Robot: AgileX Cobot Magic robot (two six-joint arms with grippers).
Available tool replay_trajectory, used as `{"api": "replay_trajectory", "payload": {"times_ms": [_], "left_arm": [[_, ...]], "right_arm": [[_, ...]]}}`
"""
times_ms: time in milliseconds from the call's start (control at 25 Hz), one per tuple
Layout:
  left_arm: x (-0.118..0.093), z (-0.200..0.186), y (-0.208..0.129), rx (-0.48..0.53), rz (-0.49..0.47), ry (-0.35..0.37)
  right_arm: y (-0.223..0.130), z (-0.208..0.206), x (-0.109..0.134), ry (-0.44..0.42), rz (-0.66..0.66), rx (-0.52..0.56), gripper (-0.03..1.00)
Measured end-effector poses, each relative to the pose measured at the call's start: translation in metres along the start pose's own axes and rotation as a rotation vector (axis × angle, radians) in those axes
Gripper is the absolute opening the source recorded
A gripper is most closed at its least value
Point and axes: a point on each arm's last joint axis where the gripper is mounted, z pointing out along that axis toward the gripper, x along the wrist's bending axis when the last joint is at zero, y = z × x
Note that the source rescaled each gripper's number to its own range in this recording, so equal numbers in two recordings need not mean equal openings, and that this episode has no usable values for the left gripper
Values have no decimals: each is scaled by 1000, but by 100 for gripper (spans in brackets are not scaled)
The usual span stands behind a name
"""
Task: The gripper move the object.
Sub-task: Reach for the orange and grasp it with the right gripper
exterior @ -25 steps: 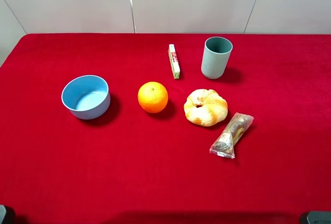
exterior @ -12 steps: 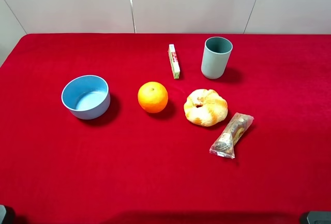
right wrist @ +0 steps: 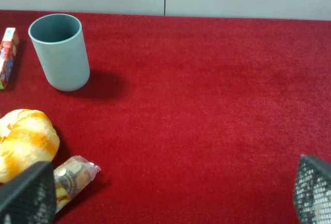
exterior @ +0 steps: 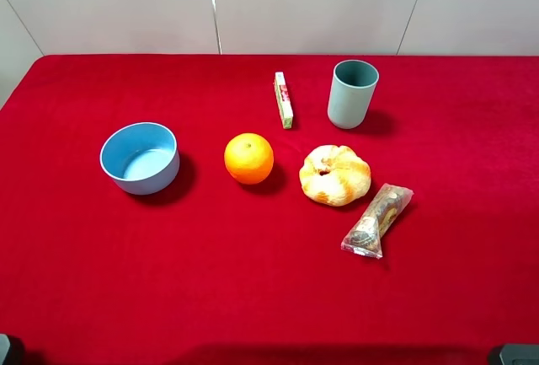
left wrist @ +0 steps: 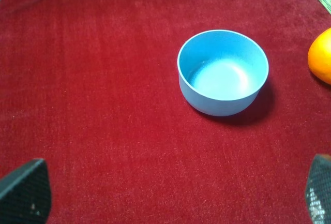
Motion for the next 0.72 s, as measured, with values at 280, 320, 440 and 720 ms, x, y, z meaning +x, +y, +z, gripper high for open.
{"api": "replay_trajectory", "payload": {"times_ms": [280, 320, 440, 720], "left_arm": [[0, 0, 0, 0, 0, 0], [0, 0, 0, 0, 0, 0], [0, 0, 0, 0, 0, 0], [0, 0, 0, 0, 0, 0]], "right_arm": [[0, 0, 0, 0, 0, 1, 100], [0, 0, 0, 0, 0, 1, 100], [0, 0, 0, 0, 0, 1, 100], [0, 0, 0, -3, 1, 1, 100]]}}
